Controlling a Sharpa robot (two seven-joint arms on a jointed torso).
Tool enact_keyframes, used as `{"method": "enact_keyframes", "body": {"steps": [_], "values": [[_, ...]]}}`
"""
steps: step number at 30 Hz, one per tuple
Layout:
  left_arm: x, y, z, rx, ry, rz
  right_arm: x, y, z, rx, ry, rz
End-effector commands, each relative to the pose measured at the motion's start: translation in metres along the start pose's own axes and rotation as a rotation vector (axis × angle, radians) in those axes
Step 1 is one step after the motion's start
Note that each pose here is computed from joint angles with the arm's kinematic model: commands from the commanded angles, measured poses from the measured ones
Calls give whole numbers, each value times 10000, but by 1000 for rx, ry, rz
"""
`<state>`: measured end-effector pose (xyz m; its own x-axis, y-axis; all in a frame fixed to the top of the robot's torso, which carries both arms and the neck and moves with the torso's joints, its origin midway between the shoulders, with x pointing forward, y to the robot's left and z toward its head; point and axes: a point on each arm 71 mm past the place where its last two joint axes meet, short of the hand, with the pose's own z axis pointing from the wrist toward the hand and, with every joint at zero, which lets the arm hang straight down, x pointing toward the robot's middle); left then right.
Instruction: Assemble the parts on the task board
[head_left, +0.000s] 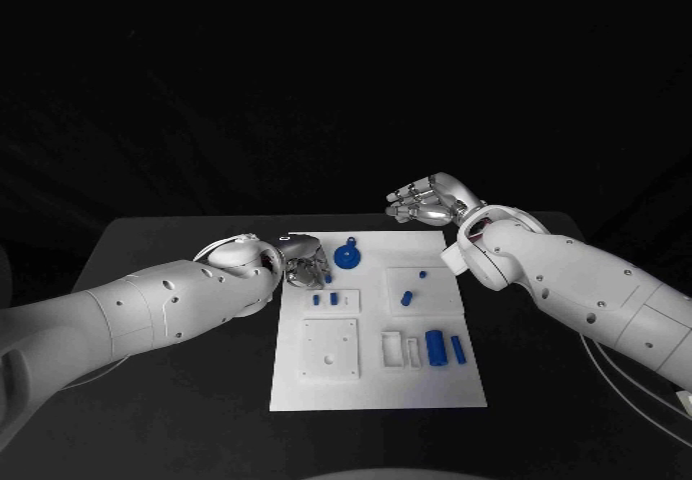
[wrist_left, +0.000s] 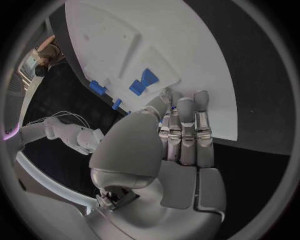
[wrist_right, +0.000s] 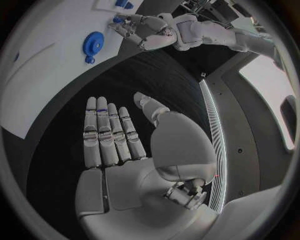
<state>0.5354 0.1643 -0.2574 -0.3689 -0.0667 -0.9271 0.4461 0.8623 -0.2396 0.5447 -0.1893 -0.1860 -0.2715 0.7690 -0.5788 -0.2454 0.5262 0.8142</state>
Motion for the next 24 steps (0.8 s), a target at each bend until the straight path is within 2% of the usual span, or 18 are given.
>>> {"method": "enact_keyframes", "body": {"steps": [1, 5, 11, 14, 20, 24], "values": [[-17, 65, -16, -18, -19, 6, -7, -10, -6, -5, 12, -2], [-105, 161, -33, -36, -90, -5, -28, -42, -17, -5, 30, -18], [-292, 334, -87, -70, -244, -84, -86, -96, -57, -21, 66, -99], [-409, 445, -143, -93, -320, -214, -139, -156, -93, -16, 92, -158], [-623, 577, -267, -91, -432, -512, -216, -276, -178, 23, 161, -303], [-709, 614, -359, -49, -445, -729, -242, -330, -253, 50, 169, -425]]}}
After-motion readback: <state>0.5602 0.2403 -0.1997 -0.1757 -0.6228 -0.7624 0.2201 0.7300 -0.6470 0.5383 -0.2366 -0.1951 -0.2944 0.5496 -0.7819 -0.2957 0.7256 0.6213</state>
